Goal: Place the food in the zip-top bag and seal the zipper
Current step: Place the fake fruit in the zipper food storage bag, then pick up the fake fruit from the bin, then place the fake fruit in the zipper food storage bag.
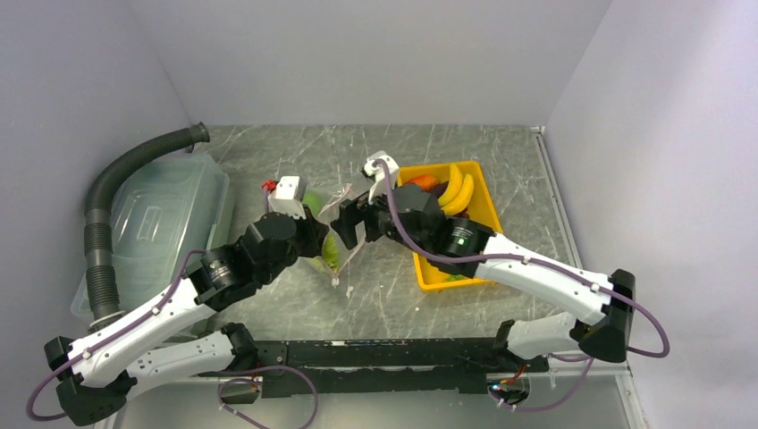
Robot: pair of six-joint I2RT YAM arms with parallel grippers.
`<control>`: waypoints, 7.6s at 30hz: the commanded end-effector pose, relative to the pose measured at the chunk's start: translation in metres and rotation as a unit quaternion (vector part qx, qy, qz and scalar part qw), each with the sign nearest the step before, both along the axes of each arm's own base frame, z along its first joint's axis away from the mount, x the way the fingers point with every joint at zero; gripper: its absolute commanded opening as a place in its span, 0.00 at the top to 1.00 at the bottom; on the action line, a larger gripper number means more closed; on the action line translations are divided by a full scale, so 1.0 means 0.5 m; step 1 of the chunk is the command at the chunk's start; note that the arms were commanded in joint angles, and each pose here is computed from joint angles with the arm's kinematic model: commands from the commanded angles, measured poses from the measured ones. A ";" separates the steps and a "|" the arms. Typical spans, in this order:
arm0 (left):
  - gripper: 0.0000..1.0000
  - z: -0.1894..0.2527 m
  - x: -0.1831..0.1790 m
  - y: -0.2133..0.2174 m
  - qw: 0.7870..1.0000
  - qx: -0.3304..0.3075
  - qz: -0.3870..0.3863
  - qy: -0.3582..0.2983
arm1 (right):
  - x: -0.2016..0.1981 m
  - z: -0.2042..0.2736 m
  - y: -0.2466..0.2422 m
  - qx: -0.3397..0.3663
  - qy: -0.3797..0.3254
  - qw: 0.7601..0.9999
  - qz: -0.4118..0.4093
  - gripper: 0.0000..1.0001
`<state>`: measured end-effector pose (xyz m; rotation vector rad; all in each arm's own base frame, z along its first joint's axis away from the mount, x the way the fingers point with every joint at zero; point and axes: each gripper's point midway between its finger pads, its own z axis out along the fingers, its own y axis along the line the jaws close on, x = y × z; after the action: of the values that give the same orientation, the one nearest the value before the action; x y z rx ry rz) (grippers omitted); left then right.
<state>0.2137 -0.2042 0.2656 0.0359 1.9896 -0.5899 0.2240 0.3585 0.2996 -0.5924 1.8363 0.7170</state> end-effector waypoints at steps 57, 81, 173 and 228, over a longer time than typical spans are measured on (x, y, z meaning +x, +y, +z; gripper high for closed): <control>1.00 0.038 0.003 0.009 0.999 -0.022 0.008 -0.026 | 0.304 -0.301 -0.493 -0.016 0.191 0.820 -0.539 0.11; 1.00 0.037 -0.005 0.000 0.999 -0.027 -0.012 -0.031 | 0.355 -0.416 -0.489 -0.019 0.258 0.728 -0.634 0.07; 1.00 0.043 0.029 0.006 0.999 -0.001 0.035 -0.018 | -0.124 0.026 -0.266 -0.198 -0.050 0.976 -0.072 1.00; 1.00 0.006 0.009 -0.020 1.000 -0.006 -0.019 -0.020 | -0.060 -0.013 -0.058 -0.293 0.087 0.950 -0.067 1.00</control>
<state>0.2194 -0.2033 0.2645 0.0473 1.9799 -0.5616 0.1904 0.3066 0.2749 -0.7990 2.2422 -0.0563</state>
